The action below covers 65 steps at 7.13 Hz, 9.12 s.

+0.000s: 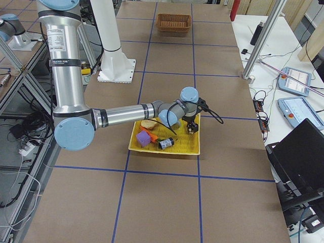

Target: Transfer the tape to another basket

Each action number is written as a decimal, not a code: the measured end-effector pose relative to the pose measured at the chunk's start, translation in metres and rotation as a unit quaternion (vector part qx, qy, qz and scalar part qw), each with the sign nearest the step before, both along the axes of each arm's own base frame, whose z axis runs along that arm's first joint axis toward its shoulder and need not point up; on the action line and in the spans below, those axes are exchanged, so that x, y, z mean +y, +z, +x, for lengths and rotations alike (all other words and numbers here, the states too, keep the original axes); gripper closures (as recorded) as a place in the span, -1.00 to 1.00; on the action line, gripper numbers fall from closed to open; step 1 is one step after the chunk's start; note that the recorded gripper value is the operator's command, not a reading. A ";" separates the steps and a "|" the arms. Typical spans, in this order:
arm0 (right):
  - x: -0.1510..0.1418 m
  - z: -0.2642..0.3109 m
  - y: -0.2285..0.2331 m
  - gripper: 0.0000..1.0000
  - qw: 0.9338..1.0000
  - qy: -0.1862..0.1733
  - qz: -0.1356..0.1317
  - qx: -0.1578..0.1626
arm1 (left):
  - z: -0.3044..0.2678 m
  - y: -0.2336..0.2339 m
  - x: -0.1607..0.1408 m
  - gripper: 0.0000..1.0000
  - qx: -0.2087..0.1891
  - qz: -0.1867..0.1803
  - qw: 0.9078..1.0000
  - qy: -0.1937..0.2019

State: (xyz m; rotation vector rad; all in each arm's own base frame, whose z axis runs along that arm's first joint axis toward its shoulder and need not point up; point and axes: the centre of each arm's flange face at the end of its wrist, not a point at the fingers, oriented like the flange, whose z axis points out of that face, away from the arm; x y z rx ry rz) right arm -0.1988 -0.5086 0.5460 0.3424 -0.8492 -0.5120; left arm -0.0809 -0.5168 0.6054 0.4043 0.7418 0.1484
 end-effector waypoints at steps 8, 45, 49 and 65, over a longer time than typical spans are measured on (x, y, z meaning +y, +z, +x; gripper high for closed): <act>0.035 -0.034 0.029 1.00 0.999 -0.027 -0.018 0.027 | 0.000 0.002 0.001 -0.98 0.000 -0.002 1.000 0.000; 0.111 -0.359 -0.489 1.00 0.931 0.235 -0.034 -0.278 | 0.362 -0.312 0.046 -0.98 0.406 0.078 0.898 0.149; 0.111 -0.359 -0.492 1.00 0.930 0.236 -0.033 -0.280 | 0.366 -0.312 0.048 0.76 0.407 0.077 0.897 0.152; 0.045 -0.242 -0.368 -1.00 0.952 0.237 -0.044 -0.189 | 0.335 -0.276 0.045 1.00 0.393 0.038 0.909 0.129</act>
